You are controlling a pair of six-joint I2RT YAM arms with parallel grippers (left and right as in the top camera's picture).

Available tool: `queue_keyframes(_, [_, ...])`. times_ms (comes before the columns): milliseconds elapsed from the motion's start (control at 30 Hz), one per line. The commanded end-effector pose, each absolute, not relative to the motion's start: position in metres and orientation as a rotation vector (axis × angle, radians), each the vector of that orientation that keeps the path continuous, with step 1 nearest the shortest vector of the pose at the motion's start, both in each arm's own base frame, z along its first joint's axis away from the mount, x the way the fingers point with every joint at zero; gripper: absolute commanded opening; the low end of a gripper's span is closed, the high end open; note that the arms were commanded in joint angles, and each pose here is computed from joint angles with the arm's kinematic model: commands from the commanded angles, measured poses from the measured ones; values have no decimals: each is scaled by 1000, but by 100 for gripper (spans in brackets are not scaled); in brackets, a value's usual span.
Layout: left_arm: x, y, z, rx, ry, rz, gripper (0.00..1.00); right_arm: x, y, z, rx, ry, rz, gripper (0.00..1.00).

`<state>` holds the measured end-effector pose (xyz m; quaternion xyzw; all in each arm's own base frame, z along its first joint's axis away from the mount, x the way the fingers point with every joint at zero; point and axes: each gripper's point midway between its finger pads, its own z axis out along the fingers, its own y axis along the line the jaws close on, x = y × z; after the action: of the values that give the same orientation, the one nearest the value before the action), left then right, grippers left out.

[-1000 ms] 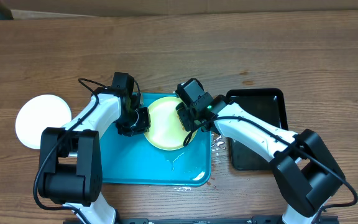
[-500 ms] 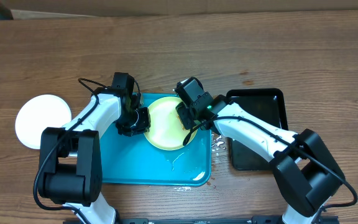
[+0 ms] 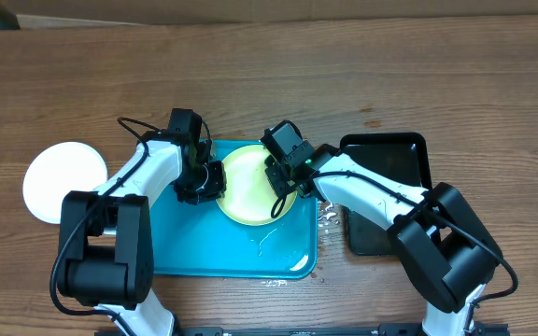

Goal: Clean dirty plates on tray and stack at the side
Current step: 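Scrub the yellow plate surface with the sponge in the right gripper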

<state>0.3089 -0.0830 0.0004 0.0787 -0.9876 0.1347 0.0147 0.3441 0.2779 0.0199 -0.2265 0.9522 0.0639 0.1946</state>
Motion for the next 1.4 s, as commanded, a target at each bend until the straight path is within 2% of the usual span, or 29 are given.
queue_keyframes(0, [287,-77,-24,213,-3003,326,16,349,286,27,-631,2648,206,4])
queue_keyframes(200, [287,-77,-24,213,-3005,327,15,345,283,8,-643,2688,185,4])
queue_keyframes(333, [287,-77,-24,214,-3005,327,15,329,294,-5,-686,2748,304,4])
queue_keyframes(567, [287,-77,-24,213,-3005,327,15,310,306,-5,-545,2861,474,4])
queue_keyframes(833, [287,-77,-24,213,-3005,327,15,302,323,2,-537,2870,635,4])
queue_keyframes(967, [287,-77,-24,213,-3004,326,15,316,336,21,-533,2808,774,4])
queue_keyframes(1167, [287,-77,-24,213,-3002,325,15,344,349,110,-599,2619,1077,4])
queue_keyframes(1267, [287,-77,-24,213,-3002,325,15,358,338,139,-578,2566,1078,4])
queue_keyframes(1367, [287,-77,-24,213,-3002,325,15,362,323,136,-583,2580,1006,4])
